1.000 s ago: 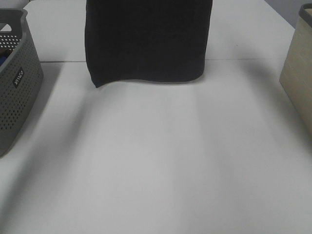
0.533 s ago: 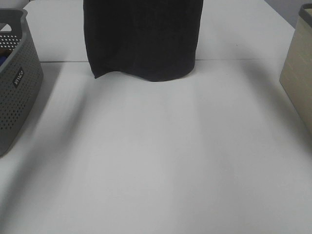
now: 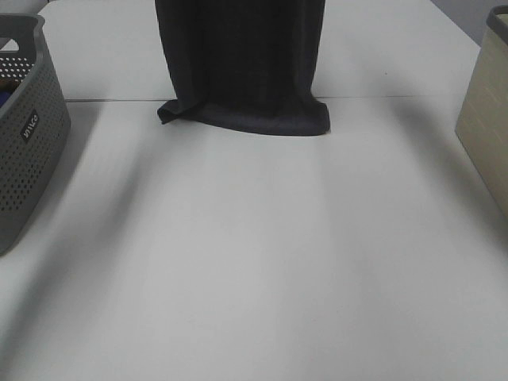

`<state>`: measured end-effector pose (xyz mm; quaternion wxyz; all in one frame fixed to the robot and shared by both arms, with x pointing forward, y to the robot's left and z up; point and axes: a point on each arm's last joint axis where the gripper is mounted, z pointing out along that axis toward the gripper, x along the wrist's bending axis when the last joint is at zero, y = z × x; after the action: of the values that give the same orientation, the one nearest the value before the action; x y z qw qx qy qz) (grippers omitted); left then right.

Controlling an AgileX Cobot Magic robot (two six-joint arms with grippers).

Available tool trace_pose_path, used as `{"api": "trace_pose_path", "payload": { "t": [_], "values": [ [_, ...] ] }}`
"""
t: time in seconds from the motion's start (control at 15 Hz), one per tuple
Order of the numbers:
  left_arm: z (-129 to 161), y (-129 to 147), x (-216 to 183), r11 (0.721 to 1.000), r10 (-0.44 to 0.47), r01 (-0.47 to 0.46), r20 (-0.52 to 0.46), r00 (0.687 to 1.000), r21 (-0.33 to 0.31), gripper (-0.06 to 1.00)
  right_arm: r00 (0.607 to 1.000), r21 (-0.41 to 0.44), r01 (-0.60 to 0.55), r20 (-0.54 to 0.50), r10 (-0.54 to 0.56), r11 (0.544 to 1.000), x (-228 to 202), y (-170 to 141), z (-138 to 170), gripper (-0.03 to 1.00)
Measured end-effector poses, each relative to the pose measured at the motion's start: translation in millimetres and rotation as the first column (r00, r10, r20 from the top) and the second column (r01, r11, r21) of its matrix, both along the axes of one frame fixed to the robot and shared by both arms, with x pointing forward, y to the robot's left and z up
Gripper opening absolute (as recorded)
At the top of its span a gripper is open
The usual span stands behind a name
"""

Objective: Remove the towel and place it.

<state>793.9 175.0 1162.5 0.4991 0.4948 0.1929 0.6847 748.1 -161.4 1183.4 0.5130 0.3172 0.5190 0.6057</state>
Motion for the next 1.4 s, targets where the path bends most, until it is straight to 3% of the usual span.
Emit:
{"api": "trace_pose_path", "payload": {
  "t": [0.07, 0.2, 0.33, 0.4, 0.6, 0.67, 0.73, 0.87, 1.0, 1.13, 1.27, 1.4],
  "values": [
    [-16.7, -13.1, 2.4, 0.999, -0.006, -0.005, -0.253, 0.967, -0.041, 0.0, 0.979, 0.02, 0.072, -0.192, -0.067, 0.997, 4.5, -5.6, -15.9, 0.01],
    [-30.7, -26.5, -4.2, 0.997, -0.036, -0.005, -0.511, 0.859, -0.079, 0.0, 0.9, 0.012, 0.155, -0.413, -0.137, 0.988, 3.5, -13.1, -33.1, 0.01],
    [-36.0, -31.0, -16.8, 0.993, -0.082, -0.001, -0.698, 0.712, -0.117, 0.0, 0.784, -0.028, 0.161, -0.603, -0.145, 0.987, -6.4, -15.0, -44.2, 0.01],
    [-35.7, -29.8, -20.1, 0.993, -0.084, -0.003, -0.731, 0.677, -0.118, 0.0, 0.752, -0.042, 0.143, -0.645, -0.136, 0.989, -10.3, -14.8, -45.8, 0.01],
    [-27.5, -20.3, -41.0, 0.993, -0.096, -0.014, -0.86, 0.501, -0.119, 0.0, 0.596, -0.105, -0.027, -0.8, -0.069, 0.994, -34.5, -14.3, -46.3, 0.01],
    [-23.7, -18.3, -48.3, 0.993, -0.095, -0.017, -0.887, 0.453, -0.115, 0.0, 0.557, -0.116, -0.069, -0.829, -0.058, 0.991, -41.9, -14.3, -44.6, 0.01],
    [-20.0, -17.0, -58.1, 0.994, -0.095, -0.019, -0.918, 0.385, -0.111, 0.0, 0.515, -0.131, -0.111, -0.856, -0.055, 0.985, -52.3, -14.8, -39.1, 0.01],
    [-15.0, -17.6, -65.9, 0.992, -0.114, -0.007, -0.932, 0.343, -0.124, 0.0, 0.49, -0.133, -0.13, -0.87, -0.053, 0.983, -65.3, -17.7, -26.7, 0.01],
    [-6.5, -20.3, -72.1, 0.983, -0.174, 0.001, -0.928, 0.33, -0.184, 0.0, 0.471, -0.136, -0.14, -0.88, -0.055, 0.981, -78.3, -21.6, -13.7, 0.01],
    [1.6, -20.9, -77.0, 0.972, -0.217, -0.016, -0.92, 0.325, -0.235, 0.0, 0.452, -0.135, -0.153, -0.89, -0.052, 0.979, -90.2, -23.6, -3.3, 0.01],
    [24.0, -18.9, -90.4, 0.958, -0.261, -0.023, -0.902, 0.344, -0.286, 0.0, 0.413, -0.12, -0.179, -0.91, -0.036, 0.976, -104.7, -24.6, 6.2, 0.01],
    [36.9, -19.0, -112.9, 0.961, -0.255, -0.028, -0.921, 0.295, -0.275, 0.0, 0.399, -0.11, -0.188, -0.917, -0.026, 0.976, -118.2, -26.5, 12.4, 0.01]
  ]
}}
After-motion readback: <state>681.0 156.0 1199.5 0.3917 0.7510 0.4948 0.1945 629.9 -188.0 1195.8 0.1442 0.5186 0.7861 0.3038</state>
